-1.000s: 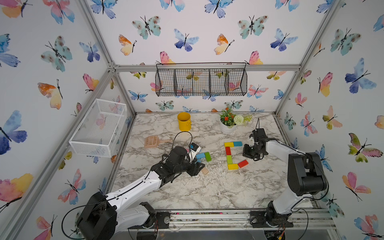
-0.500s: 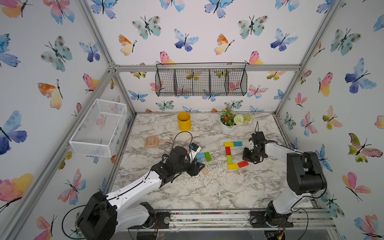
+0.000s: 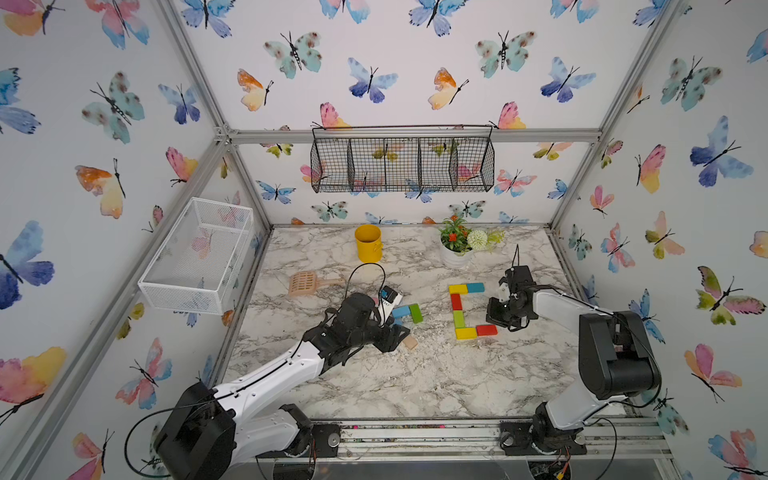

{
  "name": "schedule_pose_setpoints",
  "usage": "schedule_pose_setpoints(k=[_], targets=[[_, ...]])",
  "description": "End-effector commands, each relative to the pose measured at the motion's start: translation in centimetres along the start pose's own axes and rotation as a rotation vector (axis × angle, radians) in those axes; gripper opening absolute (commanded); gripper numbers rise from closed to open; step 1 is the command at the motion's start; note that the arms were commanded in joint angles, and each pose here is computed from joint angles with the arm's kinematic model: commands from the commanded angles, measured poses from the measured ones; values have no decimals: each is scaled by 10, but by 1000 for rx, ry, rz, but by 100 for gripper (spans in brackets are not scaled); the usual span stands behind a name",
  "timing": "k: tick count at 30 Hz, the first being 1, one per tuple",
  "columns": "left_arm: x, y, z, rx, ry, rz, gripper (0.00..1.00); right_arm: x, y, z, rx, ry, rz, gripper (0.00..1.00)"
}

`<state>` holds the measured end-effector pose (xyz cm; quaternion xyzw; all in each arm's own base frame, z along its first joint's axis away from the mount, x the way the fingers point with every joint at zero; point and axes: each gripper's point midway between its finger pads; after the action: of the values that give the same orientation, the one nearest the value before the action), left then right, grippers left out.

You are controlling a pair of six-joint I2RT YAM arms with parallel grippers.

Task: Assemble the letter c with building blocks
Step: Assemble the building block at the center of the board.

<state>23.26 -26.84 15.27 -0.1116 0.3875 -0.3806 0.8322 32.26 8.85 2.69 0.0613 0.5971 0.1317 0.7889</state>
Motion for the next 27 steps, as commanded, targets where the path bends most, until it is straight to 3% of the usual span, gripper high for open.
schedule_pose_setpoints(k=[1, 17, 27], targets=[[-2, -6, 10, 12, -17, -5, 61, -7, -4, 6, 9, -25, -26, 8], [-4, -6, 10, 15, -28, -6, 61, -24, -37, -14, 93, -20, -134, 8], [-4, -6, 10, 15, -27, -8, 61, -20, -38, -23, 37, 27, -132, 6]])
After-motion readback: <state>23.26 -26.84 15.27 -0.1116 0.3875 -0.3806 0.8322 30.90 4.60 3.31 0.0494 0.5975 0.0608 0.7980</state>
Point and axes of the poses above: each gripper's point midway between its finger pads, its own x axis out along the fingers, its own y axis along the line the jaws close on, z = x × y, and after that the axes turned 15 degrees about -x, right-handed
